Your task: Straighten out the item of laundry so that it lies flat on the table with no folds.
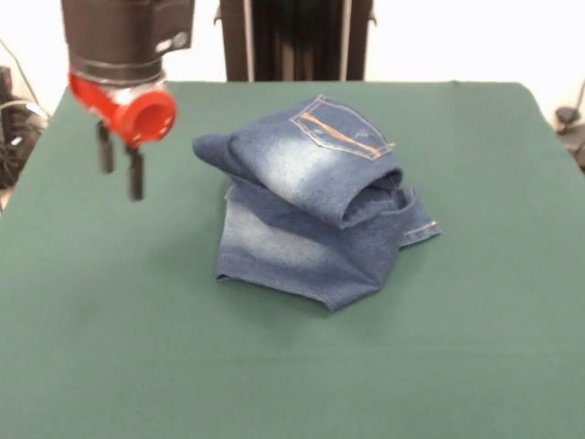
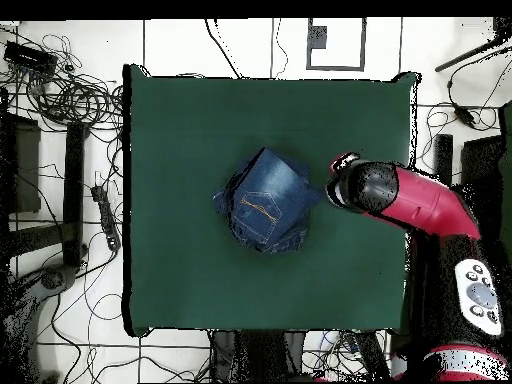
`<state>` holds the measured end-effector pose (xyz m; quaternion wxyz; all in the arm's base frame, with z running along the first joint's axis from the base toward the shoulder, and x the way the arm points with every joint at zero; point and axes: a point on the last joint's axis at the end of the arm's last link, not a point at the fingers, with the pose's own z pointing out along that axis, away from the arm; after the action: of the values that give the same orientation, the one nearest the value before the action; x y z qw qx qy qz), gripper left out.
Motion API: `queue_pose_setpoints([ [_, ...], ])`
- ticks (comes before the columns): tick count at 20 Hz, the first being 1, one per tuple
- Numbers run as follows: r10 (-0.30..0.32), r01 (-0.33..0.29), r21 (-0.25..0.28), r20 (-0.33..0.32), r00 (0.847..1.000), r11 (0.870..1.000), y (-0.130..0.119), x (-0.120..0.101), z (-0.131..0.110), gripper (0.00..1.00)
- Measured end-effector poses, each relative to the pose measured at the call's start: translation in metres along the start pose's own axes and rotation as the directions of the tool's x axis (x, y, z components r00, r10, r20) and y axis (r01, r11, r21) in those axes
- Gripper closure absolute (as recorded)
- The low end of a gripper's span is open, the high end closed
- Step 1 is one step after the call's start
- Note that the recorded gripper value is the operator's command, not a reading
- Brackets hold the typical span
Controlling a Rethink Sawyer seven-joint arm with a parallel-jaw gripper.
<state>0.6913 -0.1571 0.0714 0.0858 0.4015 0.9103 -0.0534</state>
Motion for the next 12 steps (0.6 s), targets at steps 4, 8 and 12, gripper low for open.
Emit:
queue_pose_setpoints([
  [4,-0.058,0.061,-0.03,0.09,0.994,0.998,-0.009,-0.011,0.021,0.0],
  [8,-0.077,0.079,-0.031,0.079,0.994,0.996,-0.012,-0.006,0.038,0.0],
  [12,-0.061,0.061,-0.019,-0.01,0.998,0.998,-0.01,0.006,0.051,0.0],
])
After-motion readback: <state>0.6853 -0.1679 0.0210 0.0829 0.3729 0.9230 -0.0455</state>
